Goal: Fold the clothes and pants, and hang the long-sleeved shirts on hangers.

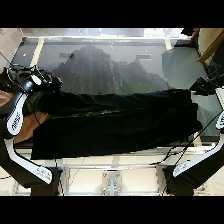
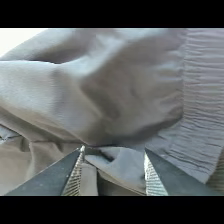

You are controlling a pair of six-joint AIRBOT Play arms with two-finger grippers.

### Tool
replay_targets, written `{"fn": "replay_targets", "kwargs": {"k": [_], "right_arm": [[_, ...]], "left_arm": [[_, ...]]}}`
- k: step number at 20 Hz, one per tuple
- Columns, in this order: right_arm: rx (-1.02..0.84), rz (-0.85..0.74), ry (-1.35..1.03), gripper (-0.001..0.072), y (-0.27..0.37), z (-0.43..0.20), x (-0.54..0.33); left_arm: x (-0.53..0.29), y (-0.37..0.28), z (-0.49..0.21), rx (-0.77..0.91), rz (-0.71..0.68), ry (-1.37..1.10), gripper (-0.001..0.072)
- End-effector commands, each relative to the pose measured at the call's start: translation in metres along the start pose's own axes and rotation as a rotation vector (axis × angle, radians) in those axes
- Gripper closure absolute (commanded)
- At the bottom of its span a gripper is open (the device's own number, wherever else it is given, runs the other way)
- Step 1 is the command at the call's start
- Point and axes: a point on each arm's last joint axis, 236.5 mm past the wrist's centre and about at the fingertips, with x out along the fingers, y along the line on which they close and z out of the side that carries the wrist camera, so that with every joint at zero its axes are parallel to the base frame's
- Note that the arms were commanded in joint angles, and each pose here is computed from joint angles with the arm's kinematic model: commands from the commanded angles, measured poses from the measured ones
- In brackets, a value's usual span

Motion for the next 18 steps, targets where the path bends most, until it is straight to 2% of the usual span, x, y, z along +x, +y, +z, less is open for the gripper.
{"fn": "replay_targets", "kwargs": {"k": [1,2,3,5,8,10,14,16,18], "right_arm": [[-0.019,0.003,-0.004,0.0377,0.008,0.004,0.004],[-0.023,0.001,-0.009,0.0397,0.010,0.006,0.005],[-0.028,0.000,-0.012,0.0397,0.012,0.007,0.006],[-0.038,-0.003,-0.015,0.0397,0.015,0.009,0.008],[-0.046,-0.011,-0.021,0.0398,0.017,0.012,0.009],[-0.043,-0.021,-0.021,0.0398,0.013,0.011,0.007],[-0.031,-0.047,-0.018,0.0398,0.003,0.008,0.002],[-0.032,-0.053,-0.016,0.0398,0.002,0.007,0.002],[-0.032,-0.052,-0.012,0.0398,0.002,0.006,0.002]], "left_arm": [[0.007,-0.002,0.008,-0.026,-0.015,-0.042,0.0262],[0.008,-0.002,0.010,-0.026,-0.016,-0.049,0.0268],[0.008,-0.001,0.011,-0.027,-0.017,-0.054,0.0365],[0.009,-0.003,0.013,-0.024,-0.020,-0.064,0.0680],[0.001,-0.020,0.031,-0.048,-0.067,-0.110,0.0701],[-0.028,-0.048,0.073,-0.010,-0.119,-0.210,0.0701],[-0.151,-0.133,0.154,0.250,-0.235,-0.491,0.0702],[-0.176,-0.134,0.137,0.328,-0.207,-0.432,0.0702],[-0.157,-0.092,0.086,0.414,-0.060,-0.176,0.0702]]}}
